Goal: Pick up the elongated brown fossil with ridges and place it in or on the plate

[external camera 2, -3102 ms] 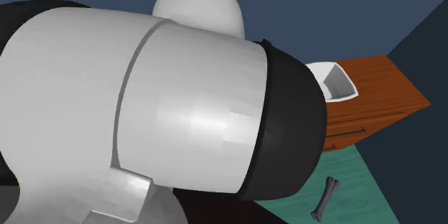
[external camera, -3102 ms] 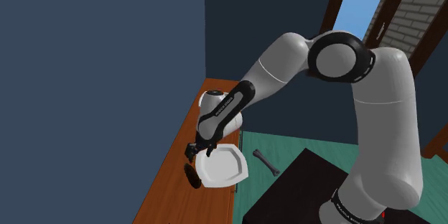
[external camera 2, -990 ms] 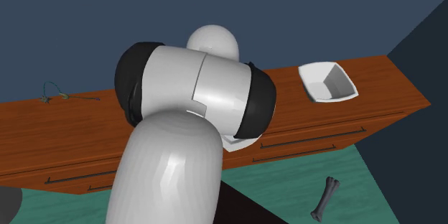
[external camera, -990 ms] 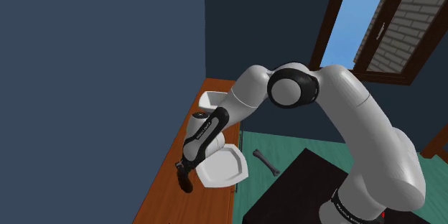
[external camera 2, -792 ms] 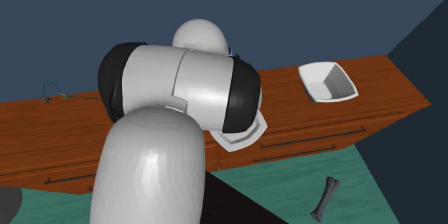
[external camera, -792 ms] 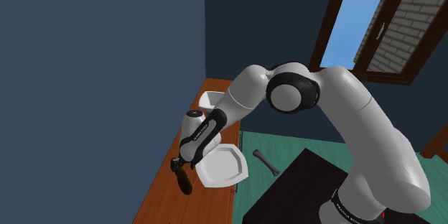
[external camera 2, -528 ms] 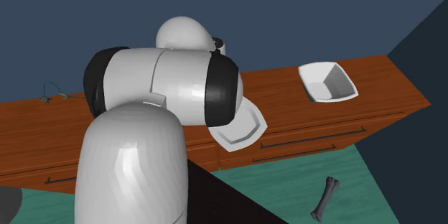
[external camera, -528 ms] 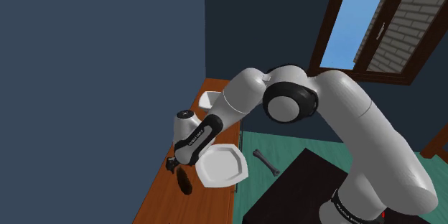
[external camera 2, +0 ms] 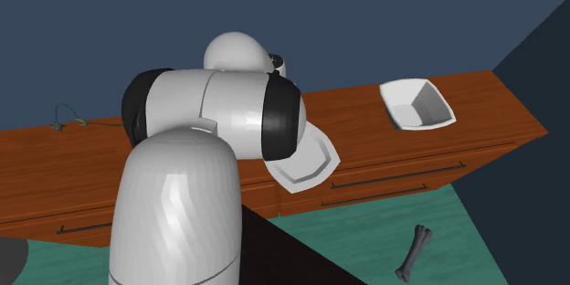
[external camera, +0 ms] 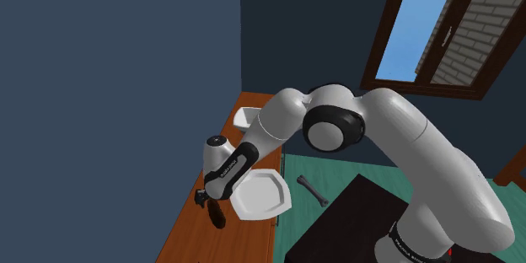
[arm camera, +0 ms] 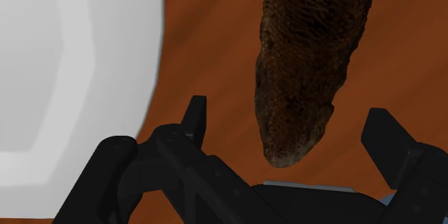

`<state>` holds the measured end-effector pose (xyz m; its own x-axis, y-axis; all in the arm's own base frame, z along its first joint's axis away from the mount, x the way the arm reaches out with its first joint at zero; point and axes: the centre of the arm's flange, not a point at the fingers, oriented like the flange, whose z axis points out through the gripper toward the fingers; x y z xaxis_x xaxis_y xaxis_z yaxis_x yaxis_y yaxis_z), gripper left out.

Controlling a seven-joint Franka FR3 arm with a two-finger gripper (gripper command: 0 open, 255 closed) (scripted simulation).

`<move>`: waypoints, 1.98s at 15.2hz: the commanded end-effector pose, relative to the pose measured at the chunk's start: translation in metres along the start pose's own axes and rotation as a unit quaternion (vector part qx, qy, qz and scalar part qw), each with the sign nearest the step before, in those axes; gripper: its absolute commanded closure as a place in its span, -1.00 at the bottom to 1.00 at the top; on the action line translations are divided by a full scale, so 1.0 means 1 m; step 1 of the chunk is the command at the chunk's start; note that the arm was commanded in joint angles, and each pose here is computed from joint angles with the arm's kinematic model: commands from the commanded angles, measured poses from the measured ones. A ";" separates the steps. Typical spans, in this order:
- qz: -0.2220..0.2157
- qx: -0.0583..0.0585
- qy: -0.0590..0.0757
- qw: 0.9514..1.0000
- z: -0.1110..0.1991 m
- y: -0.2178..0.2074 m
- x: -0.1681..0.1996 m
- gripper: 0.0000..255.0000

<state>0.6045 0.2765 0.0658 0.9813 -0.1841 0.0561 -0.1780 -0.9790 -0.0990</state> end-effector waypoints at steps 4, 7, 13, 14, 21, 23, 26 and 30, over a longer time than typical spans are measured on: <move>0.000 0.000 0.000 1.000 0.001 0.000 0.000 -1.00; 0.000 0.000 0.000 1.000 0.001 0.000 0.000 1.00; 0.000 0.000 0.000 1.000 0.001 -0.001 0.000 1.00; 0.000 0.000 0.000 1.000 -0.001 -0.001 0.000 1.00; 0.000 0.000 0.000 1.000 -0.031 -0.003 0.002 1.00; 0.000 0.000 0.000 1.000 -0.041 -0.004 0.002 1.00; 0.000 0.000 0.000 1.000 -0.057 -0.006 0.003 1.00; 0.000 0.000 0.000 1.000 -0.078 -0.008 0.005 1.00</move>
<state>0.6034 0.2761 0.1394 0.9812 -0.1843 0.0566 -0.1781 -0.9790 -0.0993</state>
